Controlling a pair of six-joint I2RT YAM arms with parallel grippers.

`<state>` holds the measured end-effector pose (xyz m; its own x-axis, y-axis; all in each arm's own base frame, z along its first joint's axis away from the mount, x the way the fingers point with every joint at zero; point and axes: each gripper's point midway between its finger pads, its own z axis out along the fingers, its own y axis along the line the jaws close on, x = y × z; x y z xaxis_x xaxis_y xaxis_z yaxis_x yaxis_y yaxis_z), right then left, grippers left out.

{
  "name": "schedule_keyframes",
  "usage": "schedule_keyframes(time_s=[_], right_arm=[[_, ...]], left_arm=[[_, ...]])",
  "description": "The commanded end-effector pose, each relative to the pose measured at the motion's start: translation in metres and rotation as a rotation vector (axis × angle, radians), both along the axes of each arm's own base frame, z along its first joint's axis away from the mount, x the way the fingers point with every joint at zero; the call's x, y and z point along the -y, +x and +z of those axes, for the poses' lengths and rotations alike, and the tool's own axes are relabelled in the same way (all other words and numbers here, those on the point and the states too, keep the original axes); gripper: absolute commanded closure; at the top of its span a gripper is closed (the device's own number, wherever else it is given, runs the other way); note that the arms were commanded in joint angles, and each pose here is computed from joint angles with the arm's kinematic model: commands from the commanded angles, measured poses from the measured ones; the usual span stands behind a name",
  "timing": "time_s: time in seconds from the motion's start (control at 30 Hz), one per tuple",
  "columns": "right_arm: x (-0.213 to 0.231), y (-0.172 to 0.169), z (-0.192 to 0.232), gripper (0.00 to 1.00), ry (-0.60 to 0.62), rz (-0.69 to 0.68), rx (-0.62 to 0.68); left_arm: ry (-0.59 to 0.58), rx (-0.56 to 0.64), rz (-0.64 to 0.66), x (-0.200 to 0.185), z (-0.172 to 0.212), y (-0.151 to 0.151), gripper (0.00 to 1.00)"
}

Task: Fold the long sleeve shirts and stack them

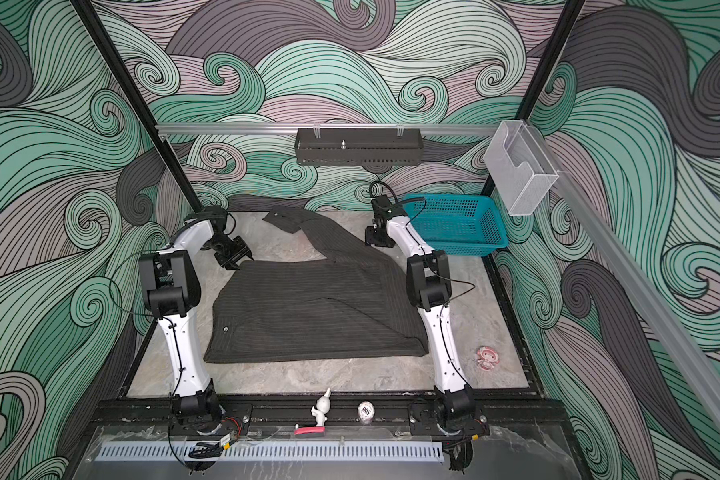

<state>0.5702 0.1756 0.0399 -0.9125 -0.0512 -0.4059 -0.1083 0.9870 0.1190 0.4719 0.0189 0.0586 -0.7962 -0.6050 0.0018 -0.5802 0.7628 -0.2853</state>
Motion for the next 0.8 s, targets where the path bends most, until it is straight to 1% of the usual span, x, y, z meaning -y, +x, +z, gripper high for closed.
schedule_keyframes(time_s=[0.0,0.17,0.27,0.47,0.57,0.67,0.77], right_arm=[[-0.014,0.007,0.01,0.36,-0.018,0.067,0.038],[-0.043,0.013,-0.005,0.34,-0.023,0.142,0.052],[-0.055,0.013,-0.014,0.33,-0.043,0.162,0.059],[-0.05,0.012,-0.03,0.28,-0.124,0.128,0.052],[-0.045,0.014,-0.03,0.27,-0.172,0.111,0.058],[-0.039,0.013,-0.031,0.28,-0.214,0.096,0.059],[-0.029,0.01,-0.037,0.33,-0.256,0.073,0.038]], left_arm=[[0.026,-0.004,0.004,-0.011,0.012,0.0,0.43],[0.021,-0.011,0.013,-0.017,0.01,-0.002,0.43],[0.007,-0.01,0.016,-0.017,0.01,-0.002,0.43],[-0.004,0.013,0.022,-0.017,0.017,0.0,0.43],[-0.005,0.019,0.024,-0.018,0.02,0.0,0.43],[-0.009,0.019,0.022,-0.017,0.019,0.0,0.44],[-0.019,0.018,0.023,-0.016,0.017,0.001,0.44]])
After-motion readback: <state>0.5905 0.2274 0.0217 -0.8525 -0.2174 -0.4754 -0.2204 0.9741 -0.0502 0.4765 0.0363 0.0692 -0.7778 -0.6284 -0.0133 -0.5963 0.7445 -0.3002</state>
